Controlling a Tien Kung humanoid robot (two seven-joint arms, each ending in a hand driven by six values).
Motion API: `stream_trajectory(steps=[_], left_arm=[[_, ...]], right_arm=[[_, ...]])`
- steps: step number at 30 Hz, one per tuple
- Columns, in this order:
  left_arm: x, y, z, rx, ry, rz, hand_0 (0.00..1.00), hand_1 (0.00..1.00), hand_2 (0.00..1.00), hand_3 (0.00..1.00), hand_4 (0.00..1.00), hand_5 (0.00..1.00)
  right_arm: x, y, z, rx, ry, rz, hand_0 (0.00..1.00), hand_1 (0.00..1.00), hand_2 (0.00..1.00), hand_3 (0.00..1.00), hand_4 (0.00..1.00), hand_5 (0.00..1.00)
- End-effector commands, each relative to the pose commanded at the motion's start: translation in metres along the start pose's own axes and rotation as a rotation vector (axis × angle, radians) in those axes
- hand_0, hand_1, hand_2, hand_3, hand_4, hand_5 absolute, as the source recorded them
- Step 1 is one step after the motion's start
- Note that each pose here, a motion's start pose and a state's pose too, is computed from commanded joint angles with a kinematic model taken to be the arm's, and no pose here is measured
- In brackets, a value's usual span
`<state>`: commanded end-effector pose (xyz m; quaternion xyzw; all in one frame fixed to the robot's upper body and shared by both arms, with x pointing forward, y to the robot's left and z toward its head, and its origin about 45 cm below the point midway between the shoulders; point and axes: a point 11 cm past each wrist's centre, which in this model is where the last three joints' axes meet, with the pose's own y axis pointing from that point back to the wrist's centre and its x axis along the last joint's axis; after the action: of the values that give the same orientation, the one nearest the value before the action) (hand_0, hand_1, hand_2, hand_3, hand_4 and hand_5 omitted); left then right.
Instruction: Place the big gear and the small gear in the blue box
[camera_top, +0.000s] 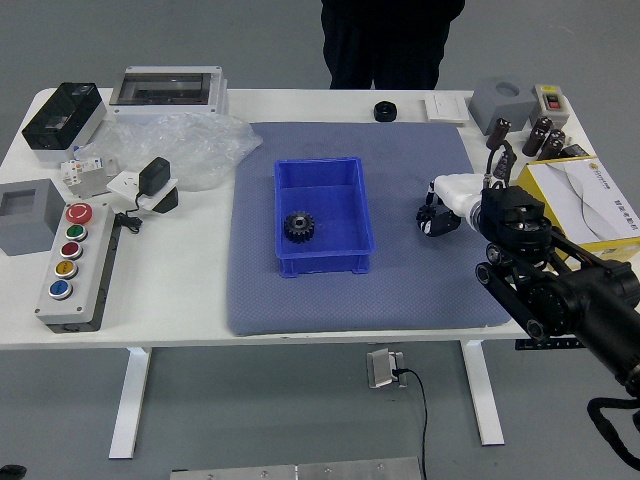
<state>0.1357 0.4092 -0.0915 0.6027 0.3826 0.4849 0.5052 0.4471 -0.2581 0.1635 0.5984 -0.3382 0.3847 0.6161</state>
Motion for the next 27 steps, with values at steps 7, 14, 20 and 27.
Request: stream_trajectory(steps=[7,14,20,27], left_arm=[[0.0001,0.0001,0.0005,-0.001,0.001,0.0,0.824,0.784,0.779,0.749,0.658,0.378],[0.0001,0.0002,0.0007,-0.001,0.001,0.0,0.823,0.784,0.779,0.75,0.658,0.379],[-0.0005,0.0002,0.0011,-0.002,0.0,-0.001,0.824,0.784,0.779,0.749,0.658,0.379],[-0.0013,-0.0001,0.0005,0.0,-0.002,-0.002,0.824,0.784,0.779,0.749,0.658,0.379]], right_arm=[[0.0012,-0.0012,-0.0044,0.003,-0.005,0.0,0.677,0.609,0.692,0.694,0.666,0.433],[0.0005,-0.0021,-0.0053,0.001,-0.009,0.0,0.672,0.602,0.686,0.688,0.659,0.429],[-0.0007,-0.0027,-0.0065,-0.001,-0.015,0.0,0.662,0.589,0.674,0.679,0.639,0.426],[-0.0055,-0.0032,-0.0073,-0.004,-0.023,-0.005,0.649,0.576,0.668,0.671,0.613,0.415]])
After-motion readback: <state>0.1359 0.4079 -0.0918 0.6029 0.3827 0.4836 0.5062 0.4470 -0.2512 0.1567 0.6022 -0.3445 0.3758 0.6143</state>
